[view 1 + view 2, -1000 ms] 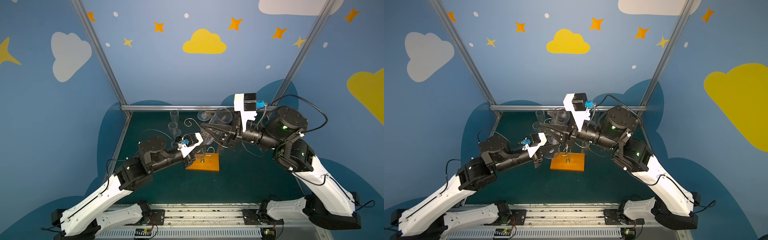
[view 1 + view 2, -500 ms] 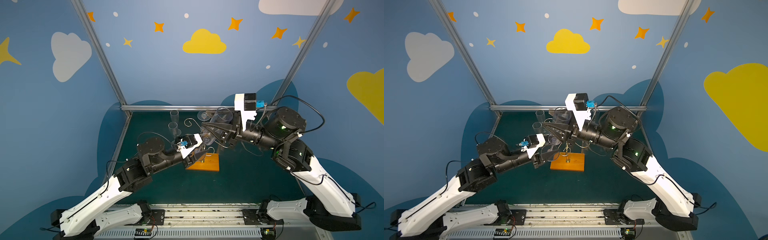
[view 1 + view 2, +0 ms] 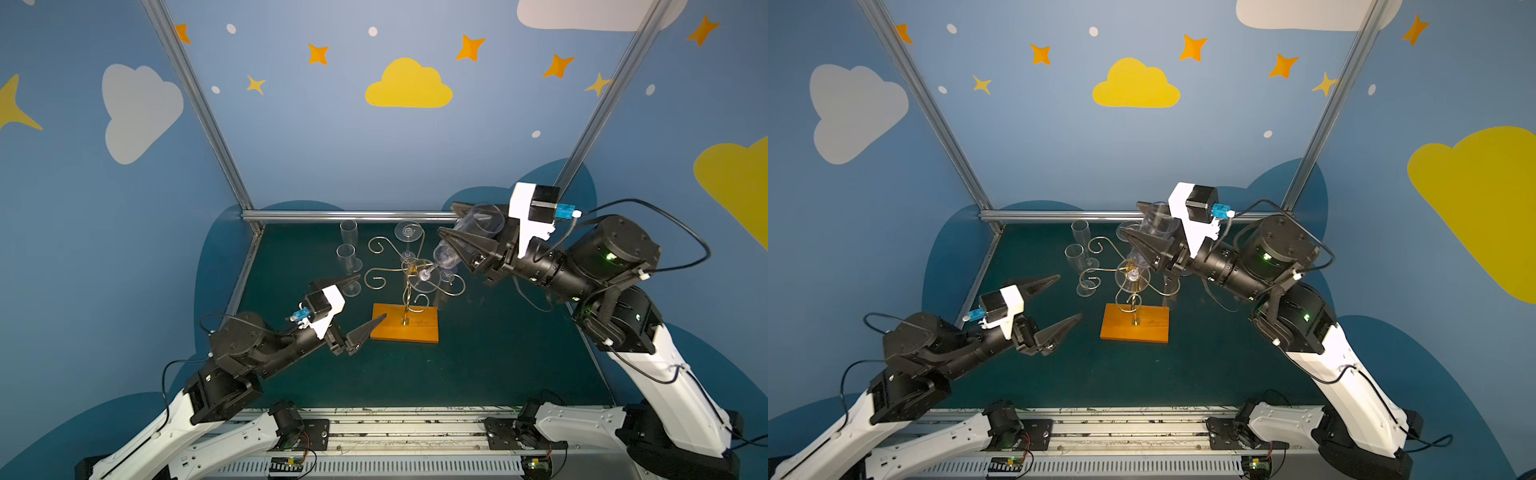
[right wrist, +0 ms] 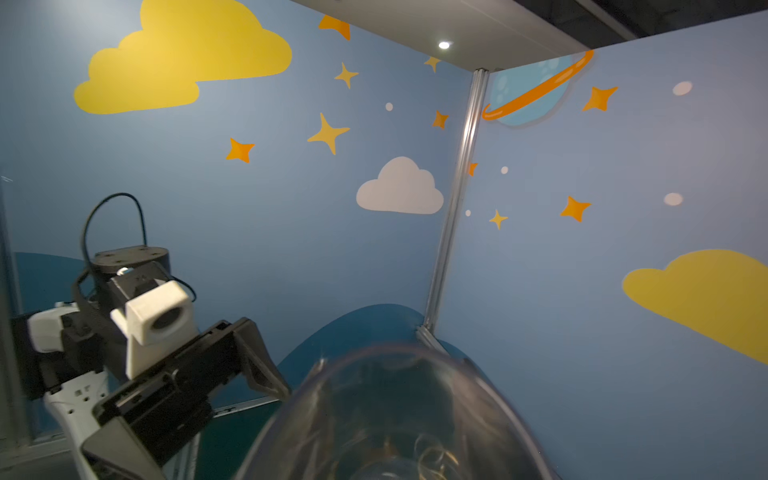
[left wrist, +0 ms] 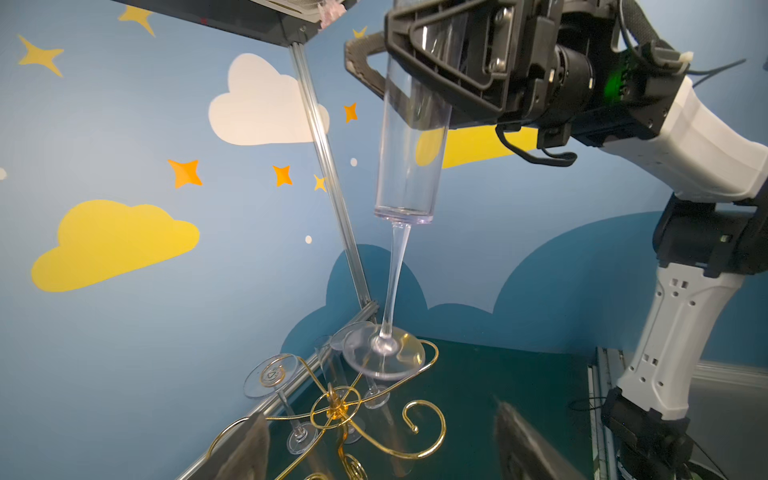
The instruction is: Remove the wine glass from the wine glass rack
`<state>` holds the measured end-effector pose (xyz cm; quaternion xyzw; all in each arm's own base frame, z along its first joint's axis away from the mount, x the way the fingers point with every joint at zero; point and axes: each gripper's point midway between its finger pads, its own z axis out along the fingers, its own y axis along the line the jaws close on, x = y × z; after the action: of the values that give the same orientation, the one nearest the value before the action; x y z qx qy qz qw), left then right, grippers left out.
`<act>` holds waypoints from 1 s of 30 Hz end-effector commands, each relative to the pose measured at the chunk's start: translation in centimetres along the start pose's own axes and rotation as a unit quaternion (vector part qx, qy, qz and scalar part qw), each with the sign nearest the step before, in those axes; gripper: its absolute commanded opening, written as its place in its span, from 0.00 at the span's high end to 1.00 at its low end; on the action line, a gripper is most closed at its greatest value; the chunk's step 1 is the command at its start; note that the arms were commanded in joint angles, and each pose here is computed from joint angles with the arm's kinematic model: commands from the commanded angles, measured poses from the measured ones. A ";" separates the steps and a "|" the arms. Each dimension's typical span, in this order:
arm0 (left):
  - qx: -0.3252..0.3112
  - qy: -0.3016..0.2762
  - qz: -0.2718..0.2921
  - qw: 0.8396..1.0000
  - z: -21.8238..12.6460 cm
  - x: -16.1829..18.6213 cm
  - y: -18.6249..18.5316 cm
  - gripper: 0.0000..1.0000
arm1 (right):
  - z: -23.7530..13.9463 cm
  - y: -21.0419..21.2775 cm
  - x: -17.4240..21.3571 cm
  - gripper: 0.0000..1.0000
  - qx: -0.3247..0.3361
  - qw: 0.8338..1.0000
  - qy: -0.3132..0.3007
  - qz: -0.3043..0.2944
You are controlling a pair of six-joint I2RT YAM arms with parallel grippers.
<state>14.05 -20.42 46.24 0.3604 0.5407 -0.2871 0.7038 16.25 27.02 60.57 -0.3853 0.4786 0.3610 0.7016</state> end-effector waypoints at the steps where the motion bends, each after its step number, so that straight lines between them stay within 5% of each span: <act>1: -0.032 -0.005 -0.021 0.999 -1.1 0.2 1.0 0.16 | -0.6 -2.7 0.5 0.70 0.060 0.996 0.013 -0.066; 11: -0.064 -0.016 -0.037 0.997 -3.1 0.4 2.0 0.16 | -3.0 -11.0 3.3 0.70 0.201 0.966 0.047 -0.157; 21: -0.076 -0.008 -0.034 0.997 -2.4 0.8 2.3 0.15 | -7.1 -18.8 9.2 0.71 0.297 0.946 0.064 -0.108; 30: -0.093 -0.002 -0.035 0.995 -1.9 1.4 2.9 0.15 | -9.1 -22.1 16.1 0.71 0.313 0.945 0.076 -0.053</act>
<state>15.16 -17.25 45.05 0.2851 0.5745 -0.2647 0.7201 36.90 11.19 45.48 -0.2036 0.6371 0.0960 0.7371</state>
